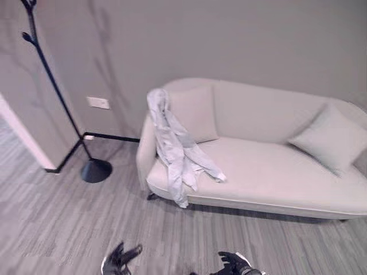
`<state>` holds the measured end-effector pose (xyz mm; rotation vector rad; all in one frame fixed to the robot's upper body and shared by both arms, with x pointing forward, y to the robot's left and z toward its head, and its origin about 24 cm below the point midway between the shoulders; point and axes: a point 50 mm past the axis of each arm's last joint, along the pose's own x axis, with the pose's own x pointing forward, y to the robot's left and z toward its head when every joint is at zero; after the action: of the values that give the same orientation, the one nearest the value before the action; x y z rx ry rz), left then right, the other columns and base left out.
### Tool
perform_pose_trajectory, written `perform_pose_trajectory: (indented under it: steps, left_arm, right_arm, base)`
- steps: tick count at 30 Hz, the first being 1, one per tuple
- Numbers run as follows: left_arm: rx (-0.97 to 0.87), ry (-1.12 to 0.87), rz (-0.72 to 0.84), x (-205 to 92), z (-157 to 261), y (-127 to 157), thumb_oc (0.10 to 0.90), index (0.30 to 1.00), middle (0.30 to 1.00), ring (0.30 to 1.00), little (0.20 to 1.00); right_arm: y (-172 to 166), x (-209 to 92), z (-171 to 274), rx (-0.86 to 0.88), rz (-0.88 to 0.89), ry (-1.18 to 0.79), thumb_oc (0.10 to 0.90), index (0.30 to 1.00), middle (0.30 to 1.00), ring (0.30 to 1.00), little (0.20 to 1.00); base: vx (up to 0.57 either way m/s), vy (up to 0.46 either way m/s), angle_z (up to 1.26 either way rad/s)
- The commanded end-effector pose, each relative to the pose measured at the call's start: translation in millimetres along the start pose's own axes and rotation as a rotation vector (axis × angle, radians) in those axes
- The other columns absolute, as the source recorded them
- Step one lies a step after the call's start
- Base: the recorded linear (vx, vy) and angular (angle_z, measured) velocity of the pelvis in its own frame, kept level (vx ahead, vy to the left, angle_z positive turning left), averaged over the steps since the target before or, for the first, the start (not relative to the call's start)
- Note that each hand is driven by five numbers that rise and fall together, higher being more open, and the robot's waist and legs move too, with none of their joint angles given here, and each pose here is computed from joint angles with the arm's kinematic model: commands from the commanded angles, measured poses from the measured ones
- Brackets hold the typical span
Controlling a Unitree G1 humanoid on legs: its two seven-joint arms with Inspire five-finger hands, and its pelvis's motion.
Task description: Hang the clothes on the sofa on the clothes rack.
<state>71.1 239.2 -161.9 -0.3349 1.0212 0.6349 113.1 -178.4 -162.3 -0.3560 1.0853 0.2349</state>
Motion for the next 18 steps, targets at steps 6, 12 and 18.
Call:
perform_pose_trajectory:
  steps: [6, 12, 18]
  left_arm:
    - [-0.094, 0.010, -0.020, 0, -3, -18, 0.800, 0.900, 0.900, 0.900, 0.900]
    - [-0.114, -0.024, -0.020, 0, 0, -22, 0.800, 0.900, 0.900, 0.900, 0.900]
    - [-0.022, 0.001, -0.020, 0, -4, -27, 0.800, 0.900, 0.900, 0.900, 0.900]
  right_arm:
    - [-13, -6, -21, -0.031, -0.045, 0.052, 0.800, 0.900, 0.900, 0.900, 0.900]
    - [-12, -5, -14, -0.078, -0.039, 0.023, 0.800, 0.900, 0.900, 0.900, 0.900]
    - [-25, -3, -8, 0.025, -0.093, 0.028, 0.800, 0.900, 0.900, 0.900, 0.900]
  base:
    - [0.01, -0.046, -0.06]
    - [0.03, 0.040, -0.02]
    - [0.21, 0.321, 0.04]
